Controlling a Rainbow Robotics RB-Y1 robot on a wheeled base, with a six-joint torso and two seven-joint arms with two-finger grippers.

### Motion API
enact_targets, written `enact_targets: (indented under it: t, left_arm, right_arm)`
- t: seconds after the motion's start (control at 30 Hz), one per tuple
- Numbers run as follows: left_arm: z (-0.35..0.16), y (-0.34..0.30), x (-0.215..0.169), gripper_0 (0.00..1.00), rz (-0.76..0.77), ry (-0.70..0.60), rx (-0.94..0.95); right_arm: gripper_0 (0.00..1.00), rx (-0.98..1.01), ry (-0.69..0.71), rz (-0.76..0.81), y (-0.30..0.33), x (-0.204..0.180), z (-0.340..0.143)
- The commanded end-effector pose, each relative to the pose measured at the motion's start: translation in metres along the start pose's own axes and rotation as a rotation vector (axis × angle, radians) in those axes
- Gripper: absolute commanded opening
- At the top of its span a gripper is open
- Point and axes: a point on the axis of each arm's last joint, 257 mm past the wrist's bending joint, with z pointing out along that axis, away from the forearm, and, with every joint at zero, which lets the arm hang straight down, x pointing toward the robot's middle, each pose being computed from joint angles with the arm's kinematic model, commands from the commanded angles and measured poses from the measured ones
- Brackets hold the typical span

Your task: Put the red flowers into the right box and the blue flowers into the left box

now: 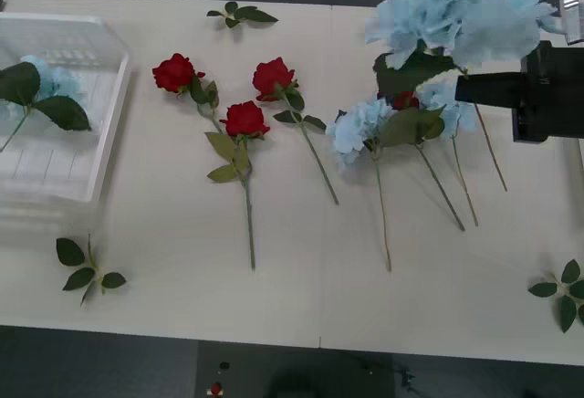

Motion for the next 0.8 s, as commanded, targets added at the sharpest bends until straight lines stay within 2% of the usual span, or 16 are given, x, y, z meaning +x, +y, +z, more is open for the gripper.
enact_targets:
  t: [0.03,0.37,0.5,0.53,0.8]
  left_arm:
    - [-0.014,-0.074,-0.023,0.95,0.104,-0.055,0.171]
    - [0.003,-0.252,-0.008,0.96,-0.006,-0.168,0.672]
    - [0.004,-0.297,-0.007,0.96,-0.027,-0.251,0.793]
    - [0.002,-0.308,-0.009,1.0,-0.028,-0.279,0.819]
    - [-0.027,-0.384,-0.011,1.0,0.012,-0.444,1.03]
  right_arm:
    - [0.0,-0.104,-0.03,-0.073,0.034,-0.028,0.028]
    - [0.0,-0.193,-0.109,0.071,0.057,-0.05,0.081]
    - [0.0,-0.19,-0.123,0.111,0.057,-0.058,0.098]
    - [0.0,-0.192,-0.127,0.118,0.058,-0.06,0.102]
    - [0.0,-0.17,-0.158,0.153,0.057,-0.067,0.13]
